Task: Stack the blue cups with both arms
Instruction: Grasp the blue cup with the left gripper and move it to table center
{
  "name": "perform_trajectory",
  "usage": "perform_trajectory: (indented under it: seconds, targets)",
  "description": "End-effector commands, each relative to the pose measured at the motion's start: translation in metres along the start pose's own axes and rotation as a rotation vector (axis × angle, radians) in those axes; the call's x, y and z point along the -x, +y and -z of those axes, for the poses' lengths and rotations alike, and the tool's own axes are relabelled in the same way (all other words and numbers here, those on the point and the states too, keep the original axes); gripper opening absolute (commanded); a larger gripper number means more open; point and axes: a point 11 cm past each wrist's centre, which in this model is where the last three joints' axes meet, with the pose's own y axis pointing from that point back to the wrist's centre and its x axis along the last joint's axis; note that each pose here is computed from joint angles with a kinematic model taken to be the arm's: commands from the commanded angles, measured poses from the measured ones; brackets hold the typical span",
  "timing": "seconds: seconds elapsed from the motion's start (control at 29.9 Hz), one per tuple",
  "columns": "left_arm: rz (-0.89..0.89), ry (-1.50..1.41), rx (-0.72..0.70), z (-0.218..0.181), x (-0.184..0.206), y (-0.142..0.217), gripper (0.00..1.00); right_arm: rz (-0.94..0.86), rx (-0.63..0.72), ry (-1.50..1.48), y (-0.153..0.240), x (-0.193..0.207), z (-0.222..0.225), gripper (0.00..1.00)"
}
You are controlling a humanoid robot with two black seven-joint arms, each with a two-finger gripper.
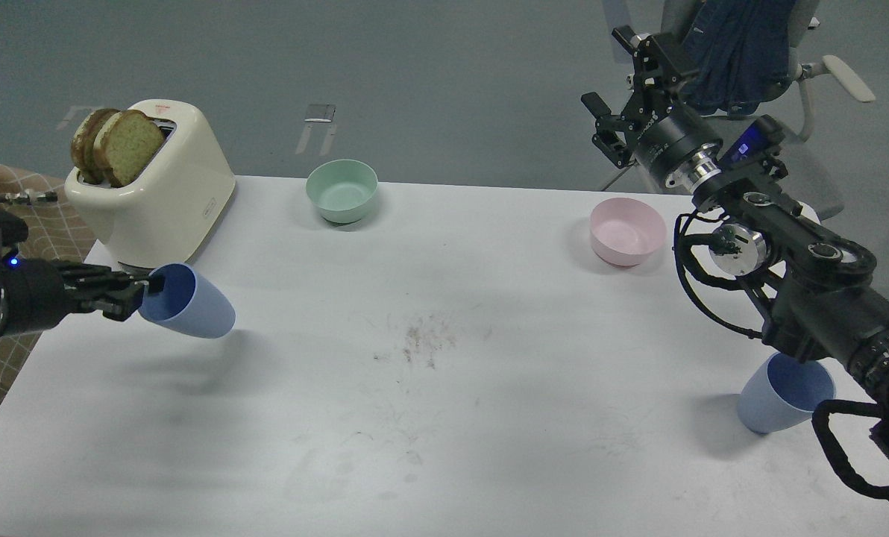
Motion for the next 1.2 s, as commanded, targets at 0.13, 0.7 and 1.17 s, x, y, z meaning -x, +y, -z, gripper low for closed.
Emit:
perform_trajectory:
  seconds: [0.13, 0.7, 1.17]
  targets:
    - [-0.086, -0.171, 0.145, -0.053, -0.073, -0.044, 0.00, 0.051, -0.105, 0.068, -0.036, 0.011, 0.064, 1.00]
    - [0.073, -0.513, 0.423, -0.215, -0.093, -0.171, 0.00, 0.103, -0.148, 0.108, -0.053, 0.026, 0.095, 1.00]
    - [0.236, -0.679, 0.418, -0.241, -0.079, -0.196, 0.00, 0.107, -0.140, 0.100, -0.051, 0.028, 0.089, 1.00]
